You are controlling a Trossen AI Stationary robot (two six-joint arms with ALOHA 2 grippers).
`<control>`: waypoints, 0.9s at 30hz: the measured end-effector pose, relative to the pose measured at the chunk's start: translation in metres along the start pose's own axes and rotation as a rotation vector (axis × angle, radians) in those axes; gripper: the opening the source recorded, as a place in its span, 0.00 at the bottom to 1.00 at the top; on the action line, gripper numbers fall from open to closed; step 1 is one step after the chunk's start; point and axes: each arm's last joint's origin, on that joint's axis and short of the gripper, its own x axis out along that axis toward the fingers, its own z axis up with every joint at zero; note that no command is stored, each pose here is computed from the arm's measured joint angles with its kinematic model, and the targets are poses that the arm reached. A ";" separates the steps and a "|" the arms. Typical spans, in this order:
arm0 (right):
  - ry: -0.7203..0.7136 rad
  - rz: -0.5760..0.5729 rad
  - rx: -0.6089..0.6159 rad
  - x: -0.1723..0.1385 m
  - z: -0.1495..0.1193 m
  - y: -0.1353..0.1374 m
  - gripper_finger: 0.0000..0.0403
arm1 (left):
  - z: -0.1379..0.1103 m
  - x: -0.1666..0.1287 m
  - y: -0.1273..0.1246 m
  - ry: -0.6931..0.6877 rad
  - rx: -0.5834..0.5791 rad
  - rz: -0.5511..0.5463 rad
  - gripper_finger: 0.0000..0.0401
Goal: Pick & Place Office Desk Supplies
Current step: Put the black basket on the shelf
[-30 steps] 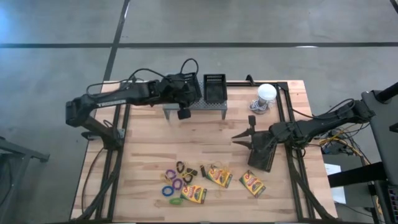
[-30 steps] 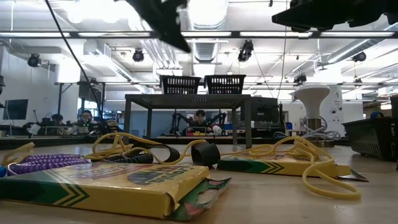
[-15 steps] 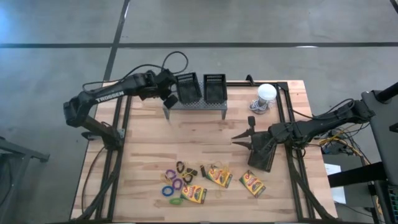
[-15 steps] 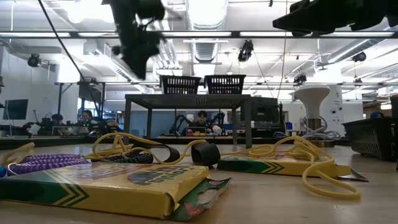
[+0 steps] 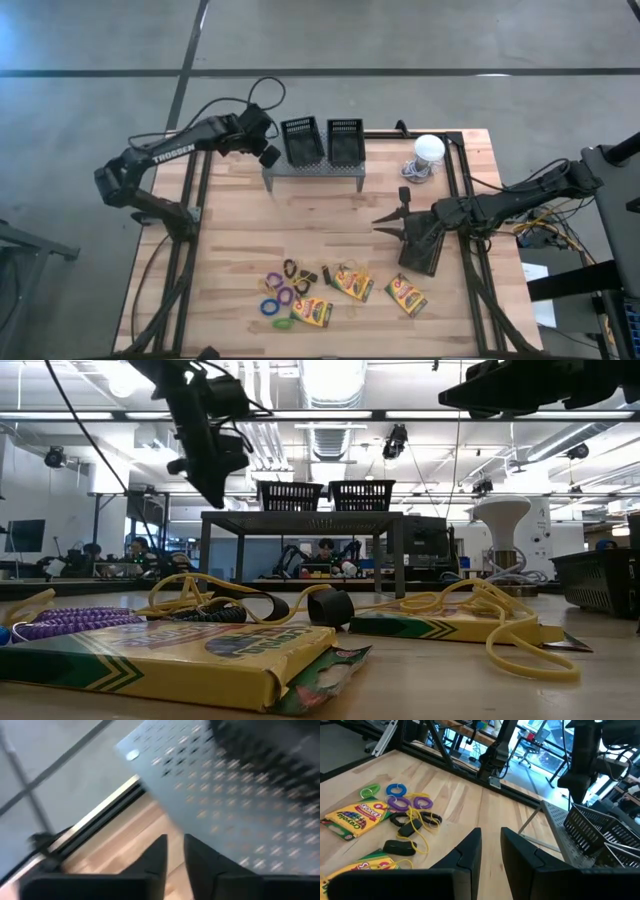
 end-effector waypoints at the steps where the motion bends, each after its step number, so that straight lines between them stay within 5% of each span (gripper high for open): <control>1: 0.000 0.000 0.000 0.000 0.000 0.000 0.17 | 0.000 0.002 -0.001 -0.013 -0.002 -0.027 0.09; 4: 0.000 -0.001 0.000 0.000 0.000 0.000 0.17 | -0.003 0.010 -0.004 -0.041 -0.009 -0.071 0.02; 27: -0.029 -0.010 0.000 0.000 0.003 -0.001 0.17 | 0.000 0.028 -0.012 -0.251 -0.060 -0.146 0.01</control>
